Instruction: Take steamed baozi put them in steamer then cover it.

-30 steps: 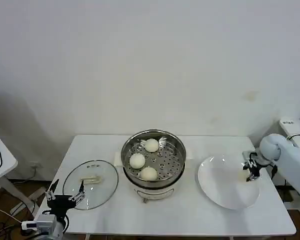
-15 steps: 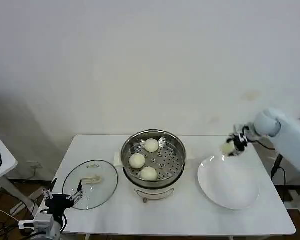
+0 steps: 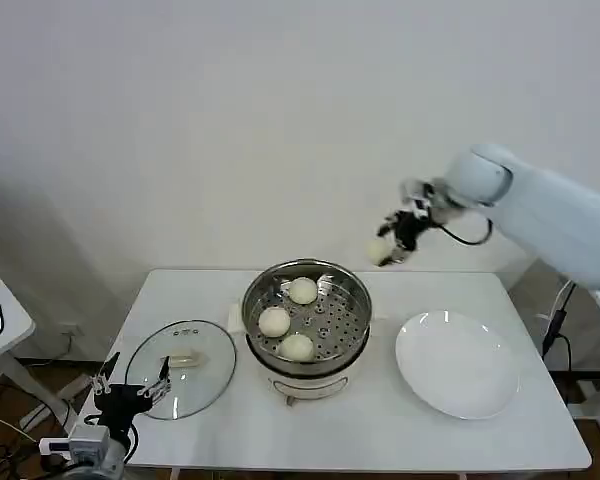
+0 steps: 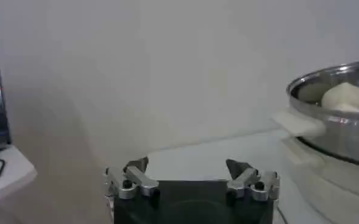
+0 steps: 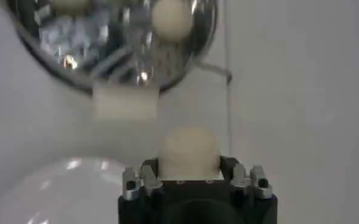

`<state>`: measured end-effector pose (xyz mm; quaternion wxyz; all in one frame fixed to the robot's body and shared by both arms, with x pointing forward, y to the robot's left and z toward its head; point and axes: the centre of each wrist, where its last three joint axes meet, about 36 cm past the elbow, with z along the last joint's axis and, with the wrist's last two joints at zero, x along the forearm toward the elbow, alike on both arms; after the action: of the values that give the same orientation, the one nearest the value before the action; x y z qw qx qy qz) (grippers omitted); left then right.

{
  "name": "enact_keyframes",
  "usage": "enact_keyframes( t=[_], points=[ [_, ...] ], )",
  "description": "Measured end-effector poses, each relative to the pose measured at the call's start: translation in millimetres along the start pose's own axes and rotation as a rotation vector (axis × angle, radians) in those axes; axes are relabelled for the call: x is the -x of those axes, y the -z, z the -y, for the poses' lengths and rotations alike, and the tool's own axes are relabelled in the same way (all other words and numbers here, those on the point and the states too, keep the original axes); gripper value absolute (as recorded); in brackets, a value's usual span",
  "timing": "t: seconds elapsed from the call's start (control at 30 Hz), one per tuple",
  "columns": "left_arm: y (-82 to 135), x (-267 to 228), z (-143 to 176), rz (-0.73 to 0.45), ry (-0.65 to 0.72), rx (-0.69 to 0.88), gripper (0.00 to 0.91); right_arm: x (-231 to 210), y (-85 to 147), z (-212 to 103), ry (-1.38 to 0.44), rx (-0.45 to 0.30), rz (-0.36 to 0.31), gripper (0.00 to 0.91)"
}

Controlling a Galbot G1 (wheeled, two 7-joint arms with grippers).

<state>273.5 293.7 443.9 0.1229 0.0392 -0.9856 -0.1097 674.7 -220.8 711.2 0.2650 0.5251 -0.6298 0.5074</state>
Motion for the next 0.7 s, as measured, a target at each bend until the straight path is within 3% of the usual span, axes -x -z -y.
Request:
enact_keyframes(
  t=[0.13,0.33,0.47,0.7],
  points=[
    [6,0,-2,0.015,0.006,-0.007,0.907,11,42,7,0.034,-0.011,0.037,0.655],
    [11,-4,-2,0.026,0.003,-0.019,0.907,43,87,4,0.108,-0.015,0.049,0.655],
    [17,-5,-2,0.045,-0.003,-0.014,0.907,61,99,-2,0.148,-0.008,0.027,0.655],
    [24,-7,-3,0.062,-0.01,-0.01,0.907,94,97,-19,0.207,0.017,-0.048,0.655]
  ],
)
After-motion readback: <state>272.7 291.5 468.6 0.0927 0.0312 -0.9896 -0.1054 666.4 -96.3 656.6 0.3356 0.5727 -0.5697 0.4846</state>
